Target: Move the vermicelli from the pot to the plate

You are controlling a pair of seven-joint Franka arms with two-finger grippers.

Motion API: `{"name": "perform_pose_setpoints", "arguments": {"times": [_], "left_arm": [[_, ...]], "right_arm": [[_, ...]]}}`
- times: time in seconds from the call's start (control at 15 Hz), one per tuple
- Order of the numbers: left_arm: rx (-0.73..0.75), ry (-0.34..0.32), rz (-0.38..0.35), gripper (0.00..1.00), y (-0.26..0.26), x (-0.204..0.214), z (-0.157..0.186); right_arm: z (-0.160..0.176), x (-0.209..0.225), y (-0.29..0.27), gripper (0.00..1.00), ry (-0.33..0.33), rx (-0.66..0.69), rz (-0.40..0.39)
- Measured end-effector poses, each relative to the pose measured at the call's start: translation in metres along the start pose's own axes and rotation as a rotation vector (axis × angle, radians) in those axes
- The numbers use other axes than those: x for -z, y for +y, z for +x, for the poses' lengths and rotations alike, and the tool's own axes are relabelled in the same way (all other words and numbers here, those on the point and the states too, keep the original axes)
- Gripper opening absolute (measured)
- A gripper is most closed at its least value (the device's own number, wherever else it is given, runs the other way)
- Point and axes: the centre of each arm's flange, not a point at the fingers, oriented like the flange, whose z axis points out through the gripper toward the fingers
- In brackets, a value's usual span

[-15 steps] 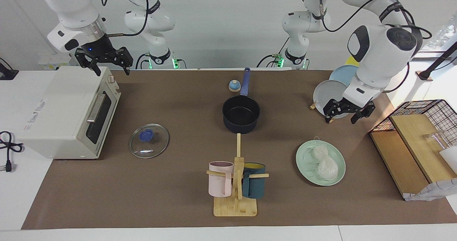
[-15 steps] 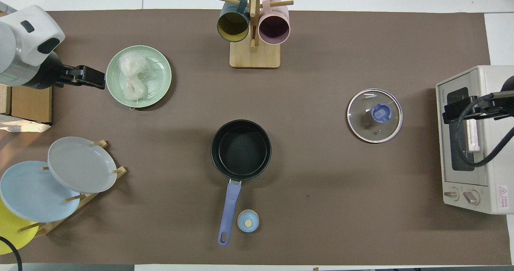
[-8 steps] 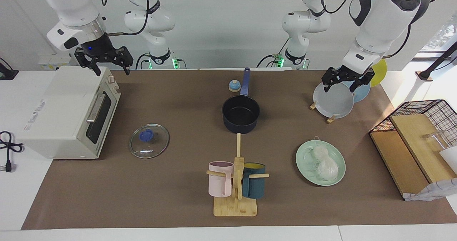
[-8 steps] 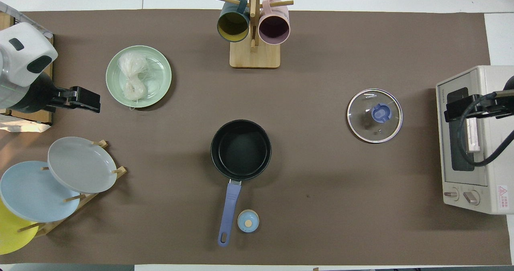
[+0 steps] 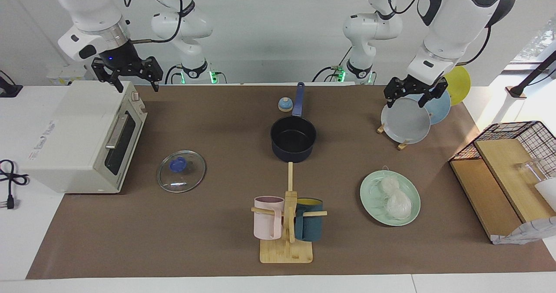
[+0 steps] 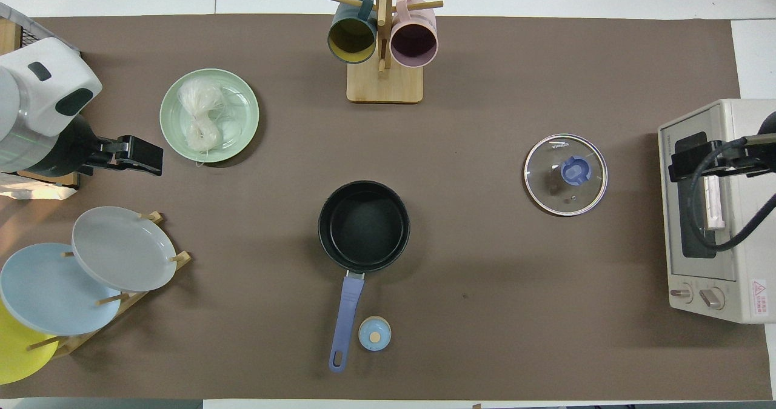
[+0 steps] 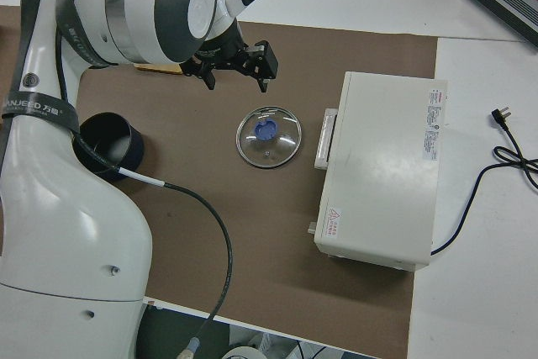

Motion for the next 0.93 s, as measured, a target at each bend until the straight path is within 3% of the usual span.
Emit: {"name": "perform_pose_setpoints", "arguments": {"times": [0.93], "left_arm": [[0.006, -0.012, 0.001, 1.0, -0.003, 0.015, -0.005]], "right_arm": [[0.001, 0.001, 0.0, 1.0, 0.009, -0.002, 0.0]]}}
